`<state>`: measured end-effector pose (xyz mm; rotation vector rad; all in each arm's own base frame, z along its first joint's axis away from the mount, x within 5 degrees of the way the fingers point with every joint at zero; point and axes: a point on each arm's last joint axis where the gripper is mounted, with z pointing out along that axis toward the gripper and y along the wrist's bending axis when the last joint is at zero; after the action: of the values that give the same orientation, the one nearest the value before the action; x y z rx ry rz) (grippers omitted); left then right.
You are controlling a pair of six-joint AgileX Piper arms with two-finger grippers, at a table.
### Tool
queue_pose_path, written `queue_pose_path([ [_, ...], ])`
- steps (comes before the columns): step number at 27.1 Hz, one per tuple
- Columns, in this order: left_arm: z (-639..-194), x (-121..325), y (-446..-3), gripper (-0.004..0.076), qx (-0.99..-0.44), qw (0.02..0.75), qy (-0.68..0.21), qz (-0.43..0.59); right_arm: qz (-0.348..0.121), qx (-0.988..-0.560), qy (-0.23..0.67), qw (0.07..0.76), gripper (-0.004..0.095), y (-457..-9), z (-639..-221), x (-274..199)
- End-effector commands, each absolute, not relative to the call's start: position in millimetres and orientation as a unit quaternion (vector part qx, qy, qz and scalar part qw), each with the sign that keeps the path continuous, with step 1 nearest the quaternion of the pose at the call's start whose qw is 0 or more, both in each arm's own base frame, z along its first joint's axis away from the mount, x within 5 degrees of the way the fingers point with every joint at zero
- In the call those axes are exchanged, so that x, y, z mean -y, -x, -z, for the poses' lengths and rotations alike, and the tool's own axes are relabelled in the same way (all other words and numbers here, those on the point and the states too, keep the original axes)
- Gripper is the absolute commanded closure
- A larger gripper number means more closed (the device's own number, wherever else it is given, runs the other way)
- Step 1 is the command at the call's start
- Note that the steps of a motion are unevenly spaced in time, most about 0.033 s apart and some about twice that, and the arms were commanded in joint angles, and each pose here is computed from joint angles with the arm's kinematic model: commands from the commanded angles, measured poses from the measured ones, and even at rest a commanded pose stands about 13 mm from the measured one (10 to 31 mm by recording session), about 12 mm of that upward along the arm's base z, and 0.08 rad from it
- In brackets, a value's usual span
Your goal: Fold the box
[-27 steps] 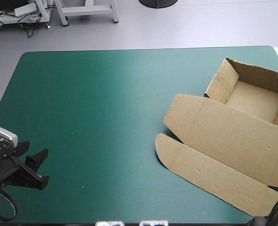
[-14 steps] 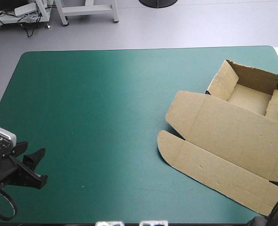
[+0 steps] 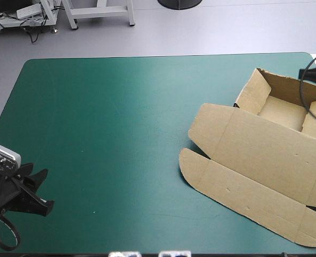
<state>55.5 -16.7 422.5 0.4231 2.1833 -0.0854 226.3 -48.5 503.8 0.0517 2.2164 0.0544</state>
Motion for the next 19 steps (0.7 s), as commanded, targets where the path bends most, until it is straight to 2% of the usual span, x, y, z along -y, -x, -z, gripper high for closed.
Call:
queue_pose_path([
  [1, -411.6, 17.5, -55.7, 0.0556, -0.884, 0.434, -0.171, 0.039, -0.021, -0.888, 0.038, 0.457, 0.0909, -192.0, -501.0, 17.2],
  [2, -397.3, 17.0, -53.2, 0.0595, -0.887, 0.428, -0.170, 0.039, -0.012, -0.891, 0.059, 0.451, 0.0909, -180.0, -489.1, 7.4],
  [4, -373.2, 17.7, -48.6, 0.0643, -0.888, 0.425, -0.169, 0.050, -0.026, -0.894, 0.055, 0.445, 0.0909, -160.1, -471.7, -0.5],
  [10, -330.0, 21.2, -30.9, 0.0710, -0.878, 0.440, -0.164, 0.092, -0.045, -0.894, 0.042, 0.445, 0.0909, -118.7, -430.9, -6.4],
  [14, -308.4, 19.5, -20.5, 0.0734, -0.872, 0.452, -0.162, 0.094, -0.046, -0.890, 0.035, 0.452, 0.0909, -94.6, -401.8, -8.3],
  [19, -283.7, 18.2, -13.6, 0.0734, -0.874, 0.448, -0.162, 0.094, -0.055, -0.908, 0.054, 0.411, 0.0909, -75.6, -348.8, -12.4],
])
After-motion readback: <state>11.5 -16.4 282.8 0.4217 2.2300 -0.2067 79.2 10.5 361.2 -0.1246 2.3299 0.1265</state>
